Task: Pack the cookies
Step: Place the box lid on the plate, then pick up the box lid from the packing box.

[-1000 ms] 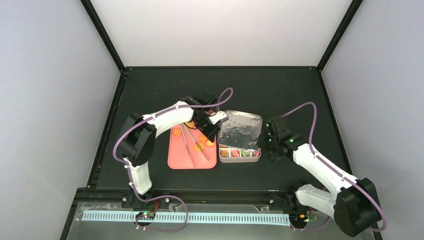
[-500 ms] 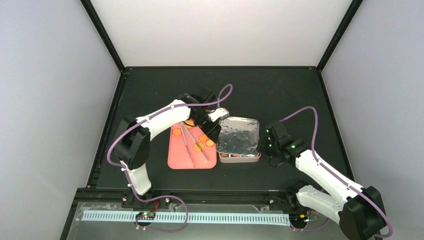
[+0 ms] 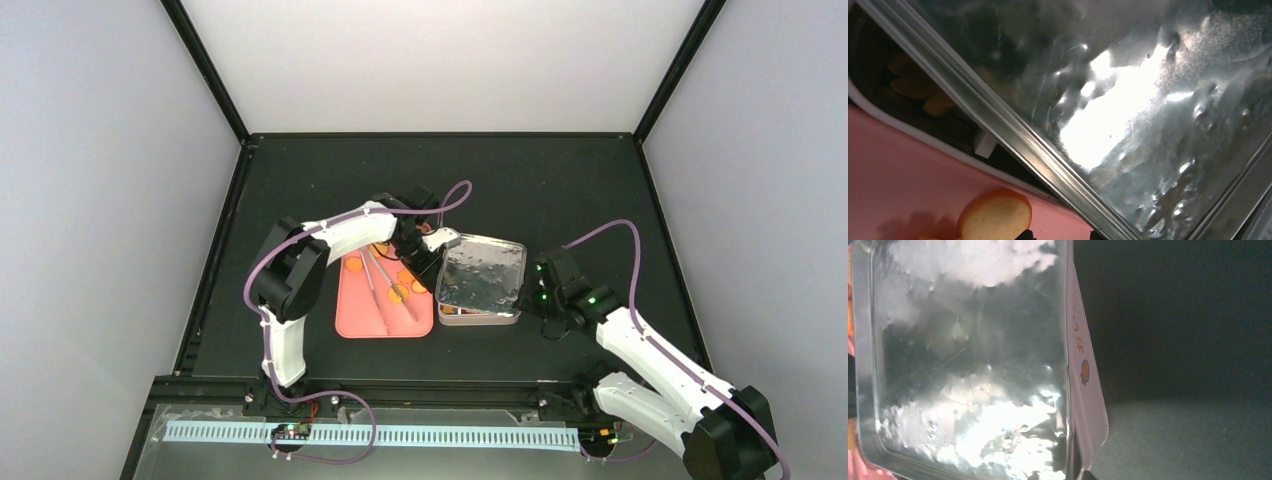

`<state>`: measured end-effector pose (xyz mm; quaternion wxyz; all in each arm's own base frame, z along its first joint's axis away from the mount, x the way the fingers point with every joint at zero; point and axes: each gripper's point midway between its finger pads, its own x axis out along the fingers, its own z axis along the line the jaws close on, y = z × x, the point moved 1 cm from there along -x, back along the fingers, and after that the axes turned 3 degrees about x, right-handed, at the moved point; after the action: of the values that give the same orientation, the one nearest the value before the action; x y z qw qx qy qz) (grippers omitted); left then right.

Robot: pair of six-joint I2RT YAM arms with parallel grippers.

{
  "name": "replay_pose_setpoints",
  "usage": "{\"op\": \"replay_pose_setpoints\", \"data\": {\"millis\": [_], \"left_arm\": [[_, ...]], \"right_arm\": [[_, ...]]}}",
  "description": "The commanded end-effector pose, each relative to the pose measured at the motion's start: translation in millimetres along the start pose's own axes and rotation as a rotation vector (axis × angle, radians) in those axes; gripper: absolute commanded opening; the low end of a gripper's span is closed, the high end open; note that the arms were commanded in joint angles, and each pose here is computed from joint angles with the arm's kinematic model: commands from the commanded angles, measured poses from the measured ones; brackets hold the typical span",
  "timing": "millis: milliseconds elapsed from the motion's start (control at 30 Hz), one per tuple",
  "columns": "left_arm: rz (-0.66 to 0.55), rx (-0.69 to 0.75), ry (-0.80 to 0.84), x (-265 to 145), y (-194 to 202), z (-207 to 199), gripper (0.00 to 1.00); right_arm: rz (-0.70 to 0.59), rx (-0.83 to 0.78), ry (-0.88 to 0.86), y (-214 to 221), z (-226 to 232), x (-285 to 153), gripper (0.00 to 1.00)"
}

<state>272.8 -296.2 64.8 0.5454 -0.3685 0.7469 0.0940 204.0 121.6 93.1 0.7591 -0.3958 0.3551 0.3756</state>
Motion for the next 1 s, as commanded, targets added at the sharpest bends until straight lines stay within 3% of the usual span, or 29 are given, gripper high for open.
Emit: {"op": "replay_pose_setpoints", "data": {"millis": [0, 67, 167, 333, 533, 800, 967], "left_arm": [[-0.031, 0.037, 0.027, -7, -14, -8, 0.30], [-0.020, 0.059, 0.026, -11, -11, -10, 0.31], [-0.007, 0.080, 0.011, -18, -3, -11, 0.35], [-0.017, 0.123, -0.022, -34, 0, -12, 0.41], [-0.083, 0.151, -0.087, -48, -20, -7, 0.43], [-0.105, 0.124, -0.122, -25, -45, 13, 0.40], [-0.080, 0.131, -0.106, -7, -45, 6, 0.38]], "right_arm": [[0.031, -0.049, -0.026, 3, 8, -5, 0.30], [0.017, -0.070, -0.034, -4, 15, -12, 0.45], [-0.006, -0.090, -0.042, -18, 24, -21, 0.53], [-0.030, -0.072, -0.075, -49, 27, -19, 0.55], [0.020, -0.015, -0.193, -74, 31, 12, 0.59], [0.094, 0.059, -0.285, -76, 20, 54, 0.59], [0.107, 0.085, -0.379, -66, 23, 56, 0.55]]}}
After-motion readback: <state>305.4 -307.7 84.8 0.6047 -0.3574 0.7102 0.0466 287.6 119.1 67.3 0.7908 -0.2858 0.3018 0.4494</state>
